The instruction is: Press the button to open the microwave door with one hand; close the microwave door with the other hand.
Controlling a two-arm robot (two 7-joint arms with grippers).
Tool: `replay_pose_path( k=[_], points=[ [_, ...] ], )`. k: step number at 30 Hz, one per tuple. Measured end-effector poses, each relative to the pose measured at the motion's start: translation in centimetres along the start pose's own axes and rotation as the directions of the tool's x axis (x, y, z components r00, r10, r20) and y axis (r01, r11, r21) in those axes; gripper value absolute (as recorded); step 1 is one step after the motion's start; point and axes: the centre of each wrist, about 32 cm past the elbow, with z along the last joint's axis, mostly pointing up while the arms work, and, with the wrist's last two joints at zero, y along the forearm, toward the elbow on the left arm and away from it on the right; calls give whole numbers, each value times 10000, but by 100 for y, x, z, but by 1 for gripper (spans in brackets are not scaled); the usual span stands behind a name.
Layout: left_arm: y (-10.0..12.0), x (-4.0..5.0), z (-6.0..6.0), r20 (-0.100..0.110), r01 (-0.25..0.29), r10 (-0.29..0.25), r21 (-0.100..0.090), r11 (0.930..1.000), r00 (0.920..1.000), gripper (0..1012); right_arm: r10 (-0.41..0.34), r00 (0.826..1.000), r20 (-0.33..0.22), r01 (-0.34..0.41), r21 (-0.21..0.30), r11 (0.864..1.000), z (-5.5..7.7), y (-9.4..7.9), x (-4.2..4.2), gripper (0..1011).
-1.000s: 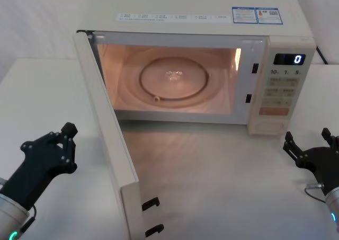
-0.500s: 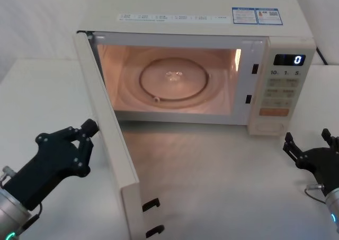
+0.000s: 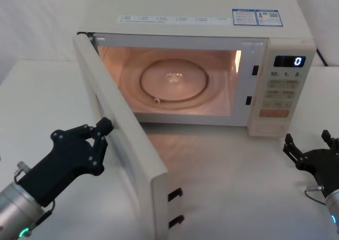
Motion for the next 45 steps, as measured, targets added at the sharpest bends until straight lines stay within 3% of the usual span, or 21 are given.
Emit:
replay_pose_path(
  k=[6, 20, 29, 36, 41, 45],
  points=[
    [-141, -25, -12, 7, 2, -2, 81, 10000, 10000, 0, -1, 10000, 1, 1, 0, 10000, 0, 0, 0, 1002],
    [-536, -56, -30, 99, 487, -487, -17, 9988, 9988, 0, 0, 10000, 1, 0, 1, 10000, 0, 0, 0, 1002],
    [-713, -55, -66, -194, 252, -247, 231, 9994, 9995, 0, 0, 10000, 1, 0, 1, 10000, 0, 0, 0, 1002],
    [-859, -71, -121, -572, -231, 256, 442, 9988, 9980, 0, -1, 10000, 1, 1, 0, 10000, 0, 0, 0, 1002],
    [-941, -86, -149, -594, -307, 338, 523, 9982, 9977, 0, -1, 10000, 1, 1, 1, 10000, 0, 0, 0, 1002],
    [-1013, -101, -152, -493, -250, 277, 540, 9982, 9984, 0, 1, 10000, 1, -1, 0, 10000, 0, 0, 0, 1002]
  ],
)
